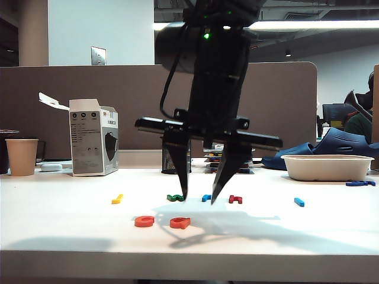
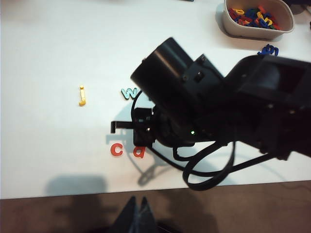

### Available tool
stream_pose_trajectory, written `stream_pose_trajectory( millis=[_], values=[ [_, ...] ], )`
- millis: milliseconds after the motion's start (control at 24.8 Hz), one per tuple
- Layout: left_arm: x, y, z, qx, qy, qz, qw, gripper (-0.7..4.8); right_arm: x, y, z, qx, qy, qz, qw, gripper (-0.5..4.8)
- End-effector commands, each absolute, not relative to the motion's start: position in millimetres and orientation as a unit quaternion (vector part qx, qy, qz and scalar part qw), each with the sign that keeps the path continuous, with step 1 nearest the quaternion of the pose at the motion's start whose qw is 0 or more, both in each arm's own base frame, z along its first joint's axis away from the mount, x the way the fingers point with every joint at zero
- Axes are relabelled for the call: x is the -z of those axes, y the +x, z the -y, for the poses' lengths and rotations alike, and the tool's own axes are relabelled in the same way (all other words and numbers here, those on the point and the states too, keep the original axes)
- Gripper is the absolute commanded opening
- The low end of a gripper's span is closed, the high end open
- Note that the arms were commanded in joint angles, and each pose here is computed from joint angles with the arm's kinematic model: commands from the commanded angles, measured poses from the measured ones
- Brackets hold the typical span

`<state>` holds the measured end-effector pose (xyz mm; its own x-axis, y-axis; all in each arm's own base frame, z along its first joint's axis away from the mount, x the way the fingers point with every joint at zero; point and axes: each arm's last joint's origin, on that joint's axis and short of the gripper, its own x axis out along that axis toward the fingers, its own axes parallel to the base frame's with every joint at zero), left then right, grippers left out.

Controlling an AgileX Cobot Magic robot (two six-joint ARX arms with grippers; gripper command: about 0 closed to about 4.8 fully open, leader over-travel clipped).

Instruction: Select the appropriate letters from the row of letter magnets placed on the table to arrange into the word "car".

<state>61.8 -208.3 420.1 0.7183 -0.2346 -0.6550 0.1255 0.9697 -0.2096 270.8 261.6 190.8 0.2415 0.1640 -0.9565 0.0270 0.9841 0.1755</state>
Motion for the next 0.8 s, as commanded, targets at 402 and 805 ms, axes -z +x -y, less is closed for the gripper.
stream_pose_trajectory(
  millis=[402,805],
  values=[
    [-421.0,61.9,207.5,0.098,-0.078,-0.361,0.924,-0.06,-208.5,291.7,-242.8,-0.046,0.109,-0.569,0.814,1.71],
    [-421.0,61.9,207.5,0.098,-0.078,-0.360,0.925,-0.05,-208.0,309.9,-238.7,-0.055,0.145,-0.534,0.831,1.54]
  ],
)
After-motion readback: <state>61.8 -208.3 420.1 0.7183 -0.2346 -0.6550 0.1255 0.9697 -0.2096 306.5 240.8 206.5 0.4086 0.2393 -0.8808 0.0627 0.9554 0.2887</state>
